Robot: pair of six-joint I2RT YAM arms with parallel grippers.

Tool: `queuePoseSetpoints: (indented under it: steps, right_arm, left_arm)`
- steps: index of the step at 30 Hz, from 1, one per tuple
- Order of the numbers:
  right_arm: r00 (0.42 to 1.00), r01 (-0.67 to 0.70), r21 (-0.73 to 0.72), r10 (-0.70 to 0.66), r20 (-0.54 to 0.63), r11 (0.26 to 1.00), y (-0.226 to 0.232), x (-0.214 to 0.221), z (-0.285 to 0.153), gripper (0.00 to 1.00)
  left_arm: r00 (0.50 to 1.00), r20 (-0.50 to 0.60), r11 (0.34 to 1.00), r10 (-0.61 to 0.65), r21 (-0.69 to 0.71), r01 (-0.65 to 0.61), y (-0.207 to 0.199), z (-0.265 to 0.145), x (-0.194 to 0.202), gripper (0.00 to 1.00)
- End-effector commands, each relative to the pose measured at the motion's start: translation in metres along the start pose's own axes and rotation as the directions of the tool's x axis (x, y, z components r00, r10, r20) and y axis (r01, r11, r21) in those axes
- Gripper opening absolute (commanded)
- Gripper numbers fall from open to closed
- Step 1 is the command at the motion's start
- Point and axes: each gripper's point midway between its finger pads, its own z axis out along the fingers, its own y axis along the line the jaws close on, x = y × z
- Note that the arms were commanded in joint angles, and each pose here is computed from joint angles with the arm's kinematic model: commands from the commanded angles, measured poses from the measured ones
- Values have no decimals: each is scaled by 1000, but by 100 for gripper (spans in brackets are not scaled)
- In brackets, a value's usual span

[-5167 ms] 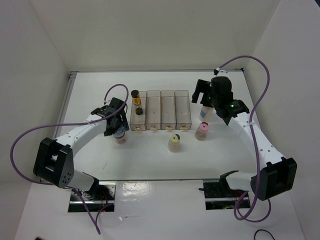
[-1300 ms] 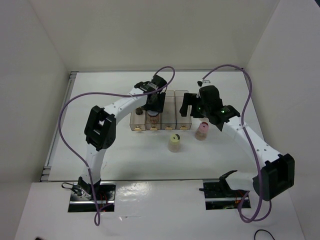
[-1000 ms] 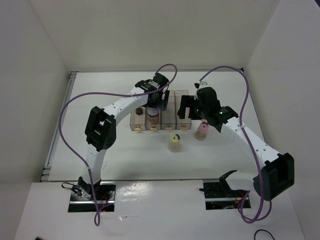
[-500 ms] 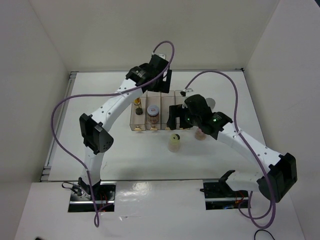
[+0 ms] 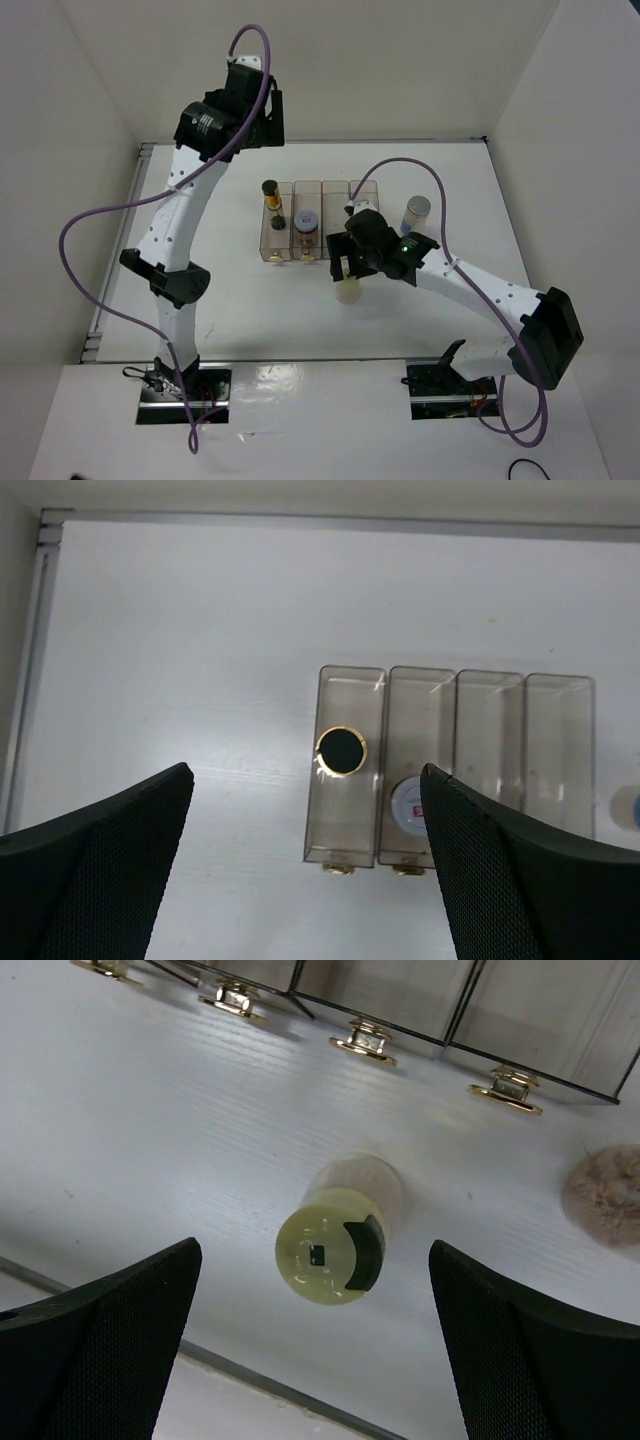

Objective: Organize the condiment bottles

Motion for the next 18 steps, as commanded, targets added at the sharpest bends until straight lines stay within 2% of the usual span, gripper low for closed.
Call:
queuePoseSetpoints:
  steps: [1,10,12,14,15,17,18]
  right_arm:
    - [1000,-13,79,13,5,997,-12,3,4,99]
    - [999,3,88,0,-40,996,-8,12,27,99]
    - [999,6,100,-1,-44,995,-10,14,29,97]
    - [999,6,100,-1,-44,995,-10,14,29,92]
    - [999,4,96,0,-36,995,-9,12,30,90]
    - [999,4,96,0,-36,995,-9,12,30,77]
    - [999,6,93,-1,-50,996,-9,15,32,72]
  left_arm:
    - [999,-22,999,37,-27,-38,21,-20,5,100]
    - [999,-27,999,37,-11,-37,43,-53,19,100]
    - [1000,8,1000,8,-11,-8,51,-66,15,100]
    - [1000,-8,1000,11,-27,-11,56,-57,28,100]
    - [1000,13,1000,2,-31,-1,66,-66,27,100]
    - [999,26,999,-21,-36,22,77,-68,30,100]
    - [1000,-11,999,-17,-41,17,78,-59,45,100]
